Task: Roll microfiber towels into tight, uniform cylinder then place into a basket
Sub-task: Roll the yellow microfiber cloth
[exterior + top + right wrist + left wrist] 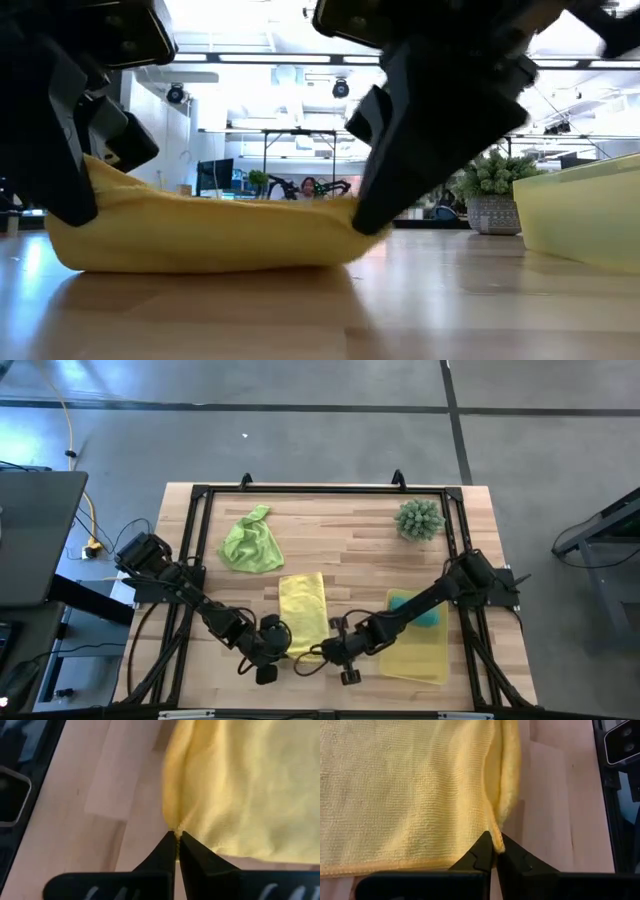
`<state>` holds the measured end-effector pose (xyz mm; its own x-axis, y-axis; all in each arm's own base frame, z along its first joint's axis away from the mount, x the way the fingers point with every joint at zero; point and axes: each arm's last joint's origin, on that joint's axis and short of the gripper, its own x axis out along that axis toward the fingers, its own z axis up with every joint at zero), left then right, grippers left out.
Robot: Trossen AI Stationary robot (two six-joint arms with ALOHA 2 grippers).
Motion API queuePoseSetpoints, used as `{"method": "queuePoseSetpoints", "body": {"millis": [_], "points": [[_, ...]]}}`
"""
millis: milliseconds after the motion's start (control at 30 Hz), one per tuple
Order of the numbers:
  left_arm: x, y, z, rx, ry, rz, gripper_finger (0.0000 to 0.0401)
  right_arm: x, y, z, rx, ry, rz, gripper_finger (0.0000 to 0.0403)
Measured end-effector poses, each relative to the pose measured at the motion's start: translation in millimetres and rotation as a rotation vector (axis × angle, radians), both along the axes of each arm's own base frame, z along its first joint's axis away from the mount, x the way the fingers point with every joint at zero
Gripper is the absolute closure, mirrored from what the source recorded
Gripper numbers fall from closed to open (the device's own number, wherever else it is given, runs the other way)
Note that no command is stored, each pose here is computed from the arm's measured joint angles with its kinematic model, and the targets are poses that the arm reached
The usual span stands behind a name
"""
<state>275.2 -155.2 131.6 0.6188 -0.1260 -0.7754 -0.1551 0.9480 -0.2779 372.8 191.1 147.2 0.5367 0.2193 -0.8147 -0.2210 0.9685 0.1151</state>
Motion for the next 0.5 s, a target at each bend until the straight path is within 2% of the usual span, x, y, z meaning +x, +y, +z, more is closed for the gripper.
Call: {"method": "queuePoseSetpoints", "body": {"millis": [233, 500], "points": [[-1, 0, 0, -0.011, 0.012, 0.025, 0.0395, 9, -20, 7, 0.029, -0.009, -0.065, 0.0401], [-6, 7, -4, 0.019, 0.074, 0.152, 0.0396, 13, -42, 4, 0.047, 0.062, -0.165, 0.0401]]}}
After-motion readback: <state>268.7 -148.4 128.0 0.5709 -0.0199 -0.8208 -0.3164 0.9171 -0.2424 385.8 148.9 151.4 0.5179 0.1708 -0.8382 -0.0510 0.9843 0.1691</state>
